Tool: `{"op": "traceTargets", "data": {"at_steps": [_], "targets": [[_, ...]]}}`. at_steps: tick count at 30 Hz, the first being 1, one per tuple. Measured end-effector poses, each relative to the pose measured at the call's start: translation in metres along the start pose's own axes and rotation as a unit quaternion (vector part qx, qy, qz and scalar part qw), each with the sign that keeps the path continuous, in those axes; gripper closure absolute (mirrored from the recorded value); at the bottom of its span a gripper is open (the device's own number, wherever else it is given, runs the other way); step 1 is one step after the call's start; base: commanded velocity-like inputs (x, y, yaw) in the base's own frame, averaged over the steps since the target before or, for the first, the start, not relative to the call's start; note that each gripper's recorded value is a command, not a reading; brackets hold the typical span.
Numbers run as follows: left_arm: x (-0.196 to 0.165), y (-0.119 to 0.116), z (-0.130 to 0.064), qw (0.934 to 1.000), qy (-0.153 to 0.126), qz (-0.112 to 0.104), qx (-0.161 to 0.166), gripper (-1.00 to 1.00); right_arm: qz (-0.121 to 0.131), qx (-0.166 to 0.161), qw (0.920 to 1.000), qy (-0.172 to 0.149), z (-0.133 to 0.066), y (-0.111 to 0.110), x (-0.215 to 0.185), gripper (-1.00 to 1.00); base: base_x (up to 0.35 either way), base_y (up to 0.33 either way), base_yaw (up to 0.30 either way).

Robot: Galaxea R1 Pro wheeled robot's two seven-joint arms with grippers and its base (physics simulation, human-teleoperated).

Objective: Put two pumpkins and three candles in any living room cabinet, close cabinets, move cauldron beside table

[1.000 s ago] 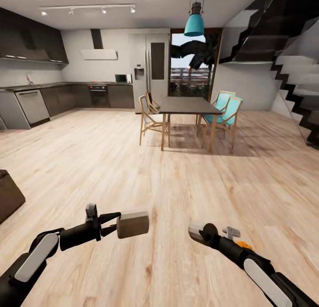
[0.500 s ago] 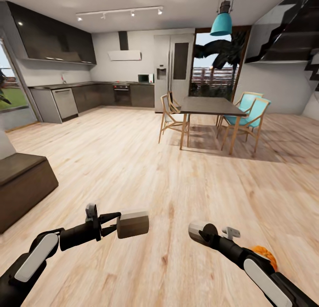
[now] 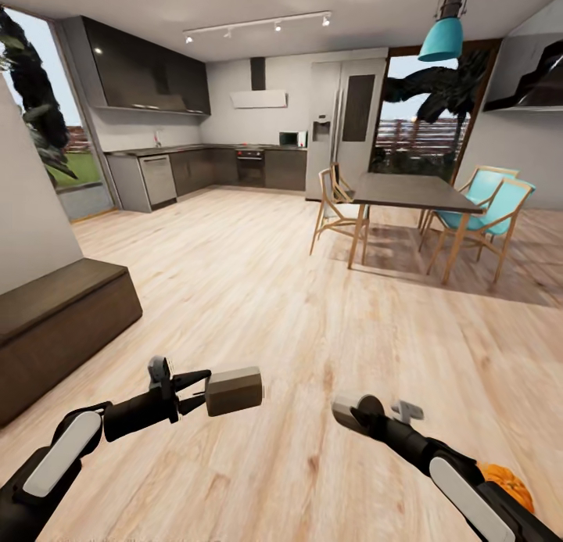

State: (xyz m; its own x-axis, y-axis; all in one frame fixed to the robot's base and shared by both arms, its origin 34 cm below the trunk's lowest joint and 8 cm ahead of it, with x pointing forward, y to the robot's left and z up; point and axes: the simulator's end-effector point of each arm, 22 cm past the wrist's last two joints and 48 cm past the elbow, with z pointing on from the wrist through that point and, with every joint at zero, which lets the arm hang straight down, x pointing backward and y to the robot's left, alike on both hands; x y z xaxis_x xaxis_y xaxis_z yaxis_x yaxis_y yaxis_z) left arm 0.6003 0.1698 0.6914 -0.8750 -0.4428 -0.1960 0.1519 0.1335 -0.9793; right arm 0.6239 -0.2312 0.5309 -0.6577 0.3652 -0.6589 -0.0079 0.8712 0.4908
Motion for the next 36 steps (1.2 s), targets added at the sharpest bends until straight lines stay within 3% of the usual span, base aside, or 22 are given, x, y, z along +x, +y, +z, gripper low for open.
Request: {"op": "traceTargets", "data": {"at_steps": [9, 21, 36], "targets": [[-0.007, -0.003, -0.003, 0.9998, -0.004, -0.018, -0.012, 1.0, 0.003, 0.013, 0.9999, 0.009, -0.007, -0.003, -0.007, 1.0, -0.075, 0.031, 0.259], [-0.016, -0.028, -0.003, 0.9998, -0.005, -0.018, -0.01, 1.0, 0.003, 0.013, 0.9999, 0.008, -0.018, 0.009, -0.027, 1.0, -0.116, 0.046, 0.161], [-0.019, -0.032, -0.003, 0.9997, -0.009, -0.021, -0.003, 1.0, 0.004, 0.012, 0.9999, 0.009, -0.017, 0.011, -0.025, 1.0, 0.0, 0.0, 0.27]]}}
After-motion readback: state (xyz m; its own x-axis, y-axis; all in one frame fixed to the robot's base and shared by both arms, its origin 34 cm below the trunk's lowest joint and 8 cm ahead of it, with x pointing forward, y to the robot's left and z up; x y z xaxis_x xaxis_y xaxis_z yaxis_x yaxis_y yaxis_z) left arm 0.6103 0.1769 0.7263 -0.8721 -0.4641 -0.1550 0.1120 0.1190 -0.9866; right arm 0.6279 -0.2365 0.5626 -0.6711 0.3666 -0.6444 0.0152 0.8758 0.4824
